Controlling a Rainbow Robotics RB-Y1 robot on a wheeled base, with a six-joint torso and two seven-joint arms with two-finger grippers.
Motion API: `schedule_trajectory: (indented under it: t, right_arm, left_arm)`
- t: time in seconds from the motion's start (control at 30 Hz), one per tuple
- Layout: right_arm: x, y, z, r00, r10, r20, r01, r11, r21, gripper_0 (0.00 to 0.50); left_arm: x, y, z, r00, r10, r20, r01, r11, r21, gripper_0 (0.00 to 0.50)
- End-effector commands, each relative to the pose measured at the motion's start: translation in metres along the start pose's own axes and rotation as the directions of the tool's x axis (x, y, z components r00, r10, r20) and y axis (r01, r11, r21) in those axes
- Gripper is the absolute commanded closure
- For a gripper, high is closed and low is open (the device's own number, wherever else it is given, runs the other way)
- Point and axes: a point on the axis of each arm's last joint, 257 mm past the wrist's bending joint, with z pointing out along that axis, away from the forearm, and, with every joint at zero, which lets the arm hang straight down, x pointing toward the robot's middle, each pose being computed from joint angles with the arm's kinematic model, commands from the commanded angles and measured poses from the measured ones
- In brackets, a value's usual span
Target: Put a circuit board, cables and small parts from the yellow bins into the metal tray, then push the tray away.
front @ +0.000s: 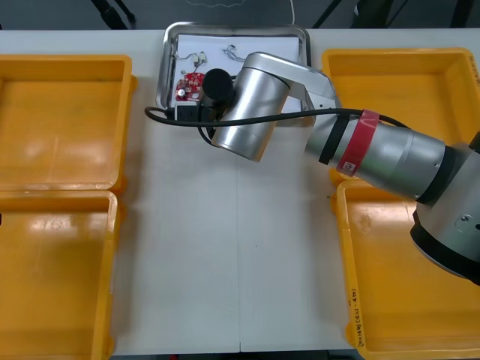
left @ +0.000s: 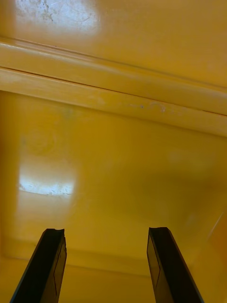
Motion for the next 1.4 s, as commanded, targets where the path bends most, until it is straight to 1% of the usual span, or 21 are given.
schedule_trajectory:
  t: [0.03,0.1,0.13,0.2,0.23,0.3,0.47,0.5,0.53,0.6,0.7,0.77,0.97,1.07,1.1,1.17,1.3,1.4]
  right_arm:
    - [-0.009,-0.039,-0.035,0.999,-0.024,0.021,0.023,0.999,0.049,0.000]
    - [-0.006,-0.032,-0.044,0.998,0.056,0.026,-0.056,0.998,0.000,0.000]
    - [-0.005,-0.032,-0.047,0.997,0.078,0.026,-0.077,0.997,-0.012,0.000]
    - [0.000,-0.024,-0.056,0.988,0.151,0.022,-0.150,0.986,-0.069,0.000]
    - [0.001,-0.023,-0.058,0.986,0.164,0.020,-0.162,0.984,-0.079,0.000]
    - [0.005,-0.016,-0.068,0.978,0.208,0.013,-0.205,0.971,-0.122,0.000]
    - [0.013,-0.003,-0.091,0.961,0.277,0.004,-0.272,0.946,-0.175,0.000]
    - [0.015,0.003,-0.097,0.952,0.306,0.001,-0.300,0.934,-0.194,0.000]
    - [0.016,0.004,-0.100,0.947,0.321,-0.001,-0.314,0.928,-0.201,0.000]
    - [0.022,0.014,-0.110,0.921,0.390,-0.006,-0.381,0.893,-0.238,0.000]
    - [0.033,0.022,-0.121,0.899,0.439,-0.009,-0.425,0.866,-0.264,0.000]
    - [0.041,0.026,-0.126,0.892,0.451,-0.020,-0.439,0.857,-0.271,0.000]
    - [0.071,0.028,-0.147,0.870,0.489,-0.059,-0.486,0.834,-0.261,0.000]
    - [0.089,0.029,-0.157,0.852,0.516,-0.088,-0.519,0.815,-0.258,0.000]
    - [0.097,0.029,-0.161,0.846,0.524,-0.104,-0.532,0.809,-0.252,0.000]
    - [0.113,0.035,-0.167,0.831,0.539,-0.134,-0.555,0.791,-0.257,0.000]
    - [0.137,0.038,-0.178,0.804,0.570,-0.167,-0.594,0.764,-0.253,0.000]
    - [0.157,0.041,-0.185,0.775,0.598,-0.205,-0.632,0.734,-0.249,0.000]
  left_arm:
    - [0.001,0.014,-0.010,0.992,0.123,-0.001,-0.123,0.991,-0.049,0.000]
    - [0.001,0.014,-0.010,0.992,0.123,-0.001,-0.123,0.991,-0.049,0.000]
    - [0.001,0.014,-0.010,0.992,0.123,-0.001,-0.123,0.991,-0.049,0.000]
    - [0.001,0.014,-0.010,0.992,0.123,-0.001,-0.123,0.991,-0.049,0.000]
    - [0.001,0.014,-0.010,0.992,0.123,-0.001,-0.123,0.991,-0.049,0.000]
    - [0.001,0.014,-0.010,0.992,0.123,-0.001,-0.123,0.991,-0.049,0.000]
    - [0.001,0.014,-0.010,0.992,0.123,-0.001,-0.123,0.991,-0.049,0.000]
    - [0.001,0.014,-0.010,0.992,0.123,-0.001,-0.123,0.991,-0.049,0.000]
    - [0.001,0.014,-0.010,0.992,0.123,-0.001,-0.123,0.991,-0.049,0.000]
    - [0.001,0.014,-0.010,0.992,0.123,-0.001,-0.123,0.991,-0.049,0.000]
    - [0.001,0.014,-0.010,0.992,0.123,-0.001,-0.123,0.991,-0.049,0.000]
    - [0.001,0.014,-0.010,0.992,0.123,-0.001,-0.123,0.991,-0.049,0.000]
    - [0.001,0.014,-0.010,0.992,0.123,-0.001,-0.123,0.991,-0.049,0.000]
    - [0.001,0.014,-0.010,0.992,0.123,-0.001,-0.123,0.991,-0.049,0.000]
    - [0.001,0.014,-0.010,0.992,0.123,-0.001,-0.123,0.991,-0.049,0.000]
    - [0.001,0.014,-0.010,0.992,0.123,-0.001,-0.123,0.991,-0.049,0.000]
    - [0.001,0.014,-0.010,0.992,0.123,-0.001,-0.123,0.991,-0.049,0.000]
    - [0.001,0.014,-0.010,0.992,0.123,-0.001,-0.123,0.991,-0.049,0.000]
